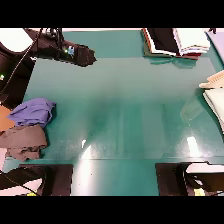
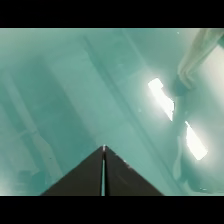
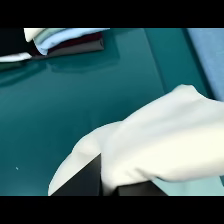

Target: Fold the shirts.

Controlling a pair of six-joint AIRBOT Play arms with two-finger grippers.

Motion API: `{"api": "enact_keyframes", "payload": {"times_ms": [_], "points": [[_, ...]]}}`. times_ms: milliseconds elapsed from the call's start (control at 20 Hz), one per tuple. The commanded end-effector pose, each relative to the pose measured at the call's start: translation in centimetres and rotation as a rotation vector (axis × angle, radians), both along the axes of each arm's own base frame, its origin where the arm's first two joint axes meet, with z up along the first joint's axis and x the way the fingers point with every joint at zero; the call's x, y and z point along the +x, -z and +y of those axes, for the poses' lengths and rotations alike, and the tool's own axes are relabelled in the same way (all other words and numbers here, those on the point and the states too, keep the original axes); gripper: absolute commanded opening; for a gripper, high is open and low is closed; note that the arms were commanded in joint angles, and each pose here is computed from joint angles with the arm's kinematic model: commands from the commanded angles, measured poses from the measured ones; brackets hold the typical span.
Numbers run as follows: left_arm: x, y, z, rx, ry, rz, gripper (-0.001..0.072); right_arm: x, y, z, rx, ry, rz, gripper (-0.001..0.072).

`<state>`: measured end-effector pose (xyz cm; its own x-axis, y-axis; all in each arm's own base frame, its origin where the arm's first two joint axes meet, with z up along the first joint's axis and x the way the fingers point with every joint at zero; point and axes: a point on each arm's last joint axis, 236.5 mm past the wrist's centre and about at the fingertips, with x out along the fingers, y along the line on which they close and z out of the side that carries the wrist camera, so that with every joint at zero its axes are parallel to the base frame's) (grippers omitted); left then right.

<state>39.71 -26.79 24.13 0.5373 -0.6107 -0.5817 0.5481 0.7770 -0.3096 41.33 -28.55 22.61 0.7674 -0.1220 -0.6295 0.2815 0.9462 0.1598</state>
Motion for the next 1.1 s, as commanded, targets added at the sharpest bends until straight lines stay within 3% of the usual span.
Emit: {"api": "enact_keyframes", "payload": {"times_ms": [0,300,650,700,800,850,1050], "points": [[-0.1,0.2,0.0,0.007,0.005,0.005,0.002,-1.8,-0.2,-0.4,-0.052,0.021,0.066,0.0014],[-0.1,0.2,0.1,0.015,0.008,-0.003,0.002,-7.1,3.1,-1.5,-0.104,0.117,0.238,0.0015],[-0.2,0.3,0.1,0.031,0.026,-0.012,0.0021,-17.0,8.2,-3.9,0.037,0.313,0.348,0.0028],[-0.2,0.3,0.1,0.031,0.025,-0.012,0.002,-18.5,8.8,-4.4,0.057,0.352,0.357,0.0087],[-0.2,0.3,0.1,0.031,0.026,-0.012,0.0021,-20.9,9.7,-5.3,0.09,0.416,0.36,0.0411],[-0.2,0.3,0.1,0.031,0.025,-0.012,0.002,-21.5,9.9,-5.6,0.122,0.451,0.347,0.0495],[-0.2,0.3,0.1,0.03,0.025,-0.011,0.002,-16.5,7.3,-3.5,0.266,0.383,0.112,0.0511]]}}
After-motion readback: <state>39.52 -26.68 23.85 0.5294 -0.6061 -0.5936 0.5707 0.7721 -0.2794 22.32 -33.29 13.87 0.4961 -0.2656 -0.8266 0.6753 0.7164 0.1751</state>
